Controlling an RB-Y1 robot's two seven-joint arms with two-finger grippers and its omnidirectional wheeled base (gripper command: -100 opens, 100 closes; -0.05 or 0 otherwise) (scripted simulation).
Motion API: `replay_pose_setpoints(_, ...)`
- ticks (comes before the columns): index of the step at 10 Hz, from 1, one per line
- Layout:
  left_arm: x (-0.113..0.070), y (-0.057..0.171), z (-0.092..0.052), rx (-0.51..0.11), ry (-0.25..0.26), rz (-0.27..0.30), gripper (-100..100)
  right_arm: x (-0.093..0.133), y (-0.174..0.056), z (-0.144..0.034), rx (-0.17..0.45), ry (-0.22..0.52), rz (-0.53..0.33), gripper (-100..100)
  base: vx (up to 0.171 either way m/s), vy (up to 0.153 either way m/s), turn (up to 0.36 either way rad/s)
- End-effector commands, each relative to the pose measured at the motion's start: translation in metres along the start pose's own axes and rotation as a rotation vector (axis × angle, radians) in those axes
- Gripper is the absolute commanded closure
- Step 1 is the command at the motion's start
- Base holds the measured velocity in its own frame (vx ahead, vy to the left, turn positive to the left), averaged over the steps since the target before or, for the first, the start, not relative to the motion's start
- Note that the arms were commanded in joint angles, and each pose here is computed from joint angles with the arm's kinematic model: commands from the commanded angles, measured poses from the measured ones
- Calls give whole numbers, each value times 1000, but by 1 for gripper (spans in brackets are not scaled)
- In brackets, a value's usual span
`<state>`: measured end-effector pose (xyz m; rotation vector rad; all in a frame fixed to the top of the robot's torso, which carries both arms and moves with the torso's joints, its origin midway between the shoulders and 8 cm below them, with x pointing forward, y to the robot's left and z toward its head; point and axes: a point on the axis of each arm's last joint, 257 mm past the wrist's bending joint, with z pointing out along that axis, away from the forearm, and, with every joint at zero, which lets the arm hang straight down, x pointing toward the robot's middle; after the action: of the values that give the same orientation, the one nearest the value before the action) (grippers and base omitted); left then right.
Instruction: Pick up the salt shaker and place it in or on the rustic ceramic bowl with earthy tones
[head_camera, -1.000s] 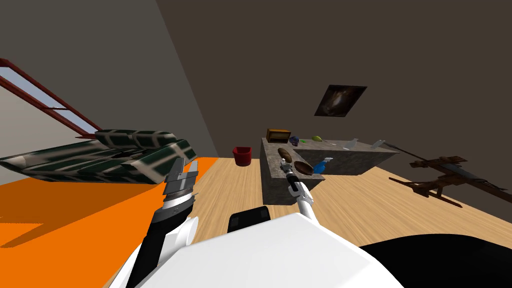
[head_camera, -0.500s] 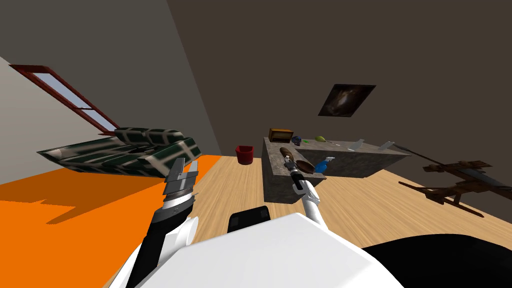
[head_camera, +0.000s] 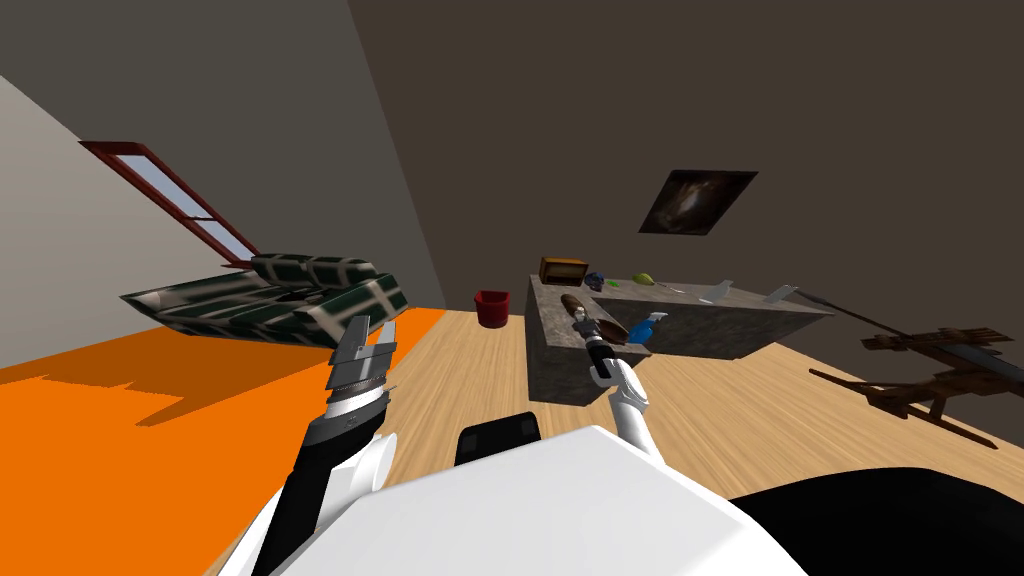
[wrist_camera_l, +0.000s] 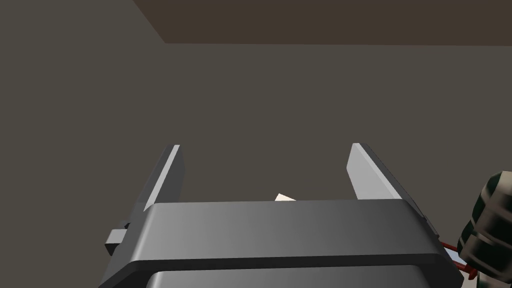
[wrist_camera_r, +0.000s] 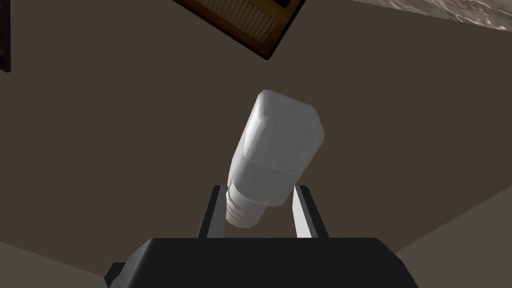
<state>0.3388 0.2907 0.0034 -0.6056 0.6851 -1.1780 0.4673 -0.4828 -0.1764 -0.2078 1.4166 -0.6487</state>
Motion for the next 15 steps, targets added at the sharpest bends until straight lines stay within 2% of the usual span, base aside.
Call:
replay_pose_setpoints(1,0,0,0,0,0,0,0,-10,-11,2,20,-11,-11,100,-68,1,53)
replay_pose_setpoints(4,0,0,0,0,0,0,0,-29,-32,2,64,-27,-50,100,-107,-9,50)
replay_pose_setpoints(7,0,0,0,0,0,0,0,-14,-18,10,22,3,-80,100,-74,-137,-42)
replay_pose_setpoints(15,0,0,0,0,0,0,0,30,12,26,-99,74,-161,100,5,-121,-41)
